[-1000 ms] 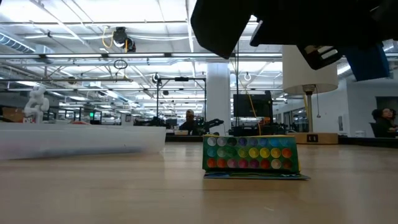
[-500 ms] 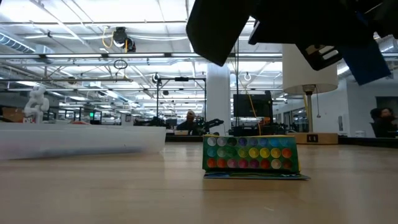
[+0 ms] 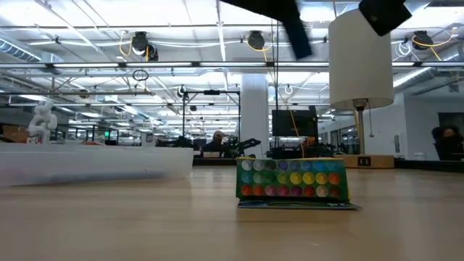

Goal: Pack school essentials
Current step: Put the blue eraser into the supply box

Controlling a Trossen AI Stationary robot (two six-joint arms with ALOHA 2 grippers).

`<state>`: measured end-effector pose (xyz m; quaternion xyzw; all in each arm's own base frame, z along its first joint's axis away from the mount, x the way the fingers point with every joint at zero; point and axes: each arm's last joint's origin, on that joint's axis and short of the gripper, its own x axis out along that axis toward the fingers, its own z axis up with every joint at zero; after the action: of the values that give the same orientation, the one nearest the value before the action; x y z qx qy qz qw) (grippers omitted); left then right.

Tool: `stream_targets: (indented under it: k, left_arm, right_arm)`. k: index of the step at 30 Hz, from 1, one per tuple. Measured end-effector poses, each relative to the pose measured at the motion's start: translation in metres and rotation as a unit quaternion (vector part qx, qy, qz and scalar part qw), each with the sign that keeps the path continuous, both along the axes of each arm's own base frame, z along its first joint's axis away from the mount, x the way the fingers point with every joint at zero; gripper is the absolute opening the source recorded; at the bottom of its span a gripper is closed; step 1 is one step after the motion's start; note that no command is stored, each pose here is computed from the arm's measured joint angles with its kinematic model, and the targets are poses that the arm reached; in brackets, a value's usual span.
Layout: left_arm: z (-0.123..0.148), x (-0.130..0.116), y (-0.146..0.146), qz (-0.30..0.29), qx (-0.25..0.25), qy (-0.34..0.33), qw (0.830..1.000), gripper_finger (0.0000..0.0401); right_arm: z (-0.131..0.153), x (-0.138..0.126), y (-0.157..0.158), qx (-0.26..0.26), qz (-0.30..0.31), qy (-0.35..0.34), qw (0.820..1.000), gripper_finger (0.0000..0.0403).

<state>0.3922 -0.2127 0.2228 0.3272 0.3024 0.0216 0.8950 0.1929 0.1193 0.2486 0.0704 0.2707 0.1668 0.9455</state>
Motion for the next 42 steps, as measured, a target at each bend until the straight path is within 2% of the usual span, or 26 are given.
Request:
stream_targets:
  k: [6,12,16,18,20,23,25,28,30,33,39,42]
  left_arm:
    - [0.048,-0.033,0.029,0.063,-0.013,0.029,0.998,0.0021]
    - [0.079,-0.063,0.059,0.130,-0.040,0.053,0.989,0.0014]
    - [0.075,-0.076,0.079,0.195,-0.053,0.117,0.972,0.0029]
    - [0.069,-0.081,0.088,0.230,-0.047,0.151,0.960,0.0028]
    - [0.063,-0.078,0.099,0.257,-0.064,0.166,0.950,0.0022]
    - [0.040,-0.077,0.117,0.274,-0.088,0.225,0.931,0.0012]
    - [0.024,-0.079,0.130,0.259,-0.084,0.280,0.921,0.0012]
    - [0.002,-0.080,0.148,0.191,-0.079,0.362,0.909,0.0022]
    - [-0.008,-0.079,0.158,0.147,-0.092,0.393,0.903,0.0029]
    - [-0.013,-0.078,0.170,0.097,-0.115,0.414,0.898,0.0027]
    - [-0.016,-0.078,0.183,0.006,-0.147,0.446,0.883,0.0016]
    - [-0.020,-0.077,0.185,-0.043,-0.133,0.456,0.879,0.0030]
  right_arm:
    - [0.023,-0.026,-0.021,-0.005,-0.056,-0.034,0.998,0.0341]
    - [0.019,-0.036,-0.028,0.004,-0.070,-0.025,0.997,0.0339]
    - [0.007,-0.037,-0.029,0.000,-0.073,-0.009,0.997,0.0339]
    - [0.002,-0.038,-0.029,-0.001,-0.075,-0.002,0.997,0.0338]
    - [0.000,-0.038,-0.029,-0.003,-0.076,0.001,0.997,0.0338]
    - [0.002,-0.037,-0.029,-0.001,-0.075,-0.005,0.997,0.0338]
    - [0.003,-0.037,-0.029,0.000,-0.073,-0.012,0.997,0.0338]
    - [0.005,-0.036,-0.028,-0.003,-0.064,-0.029,0.998,0.0338]
    - [0.007,-0.035,-0.027,-0.010,-0.057,-0.042,0.997,0.0338]
    - [0.009,-0.034,-0.027,-0.028,-0.045,-0.057,0.997,0.0338]
    - [0.011,-0.032,-0.028,-0.032,-0.047,-0.073,0.996,0.0338]
    - [0.011,-0.031,-0.030,-0.033,-0.050,-0.074,0.995,0.0338]
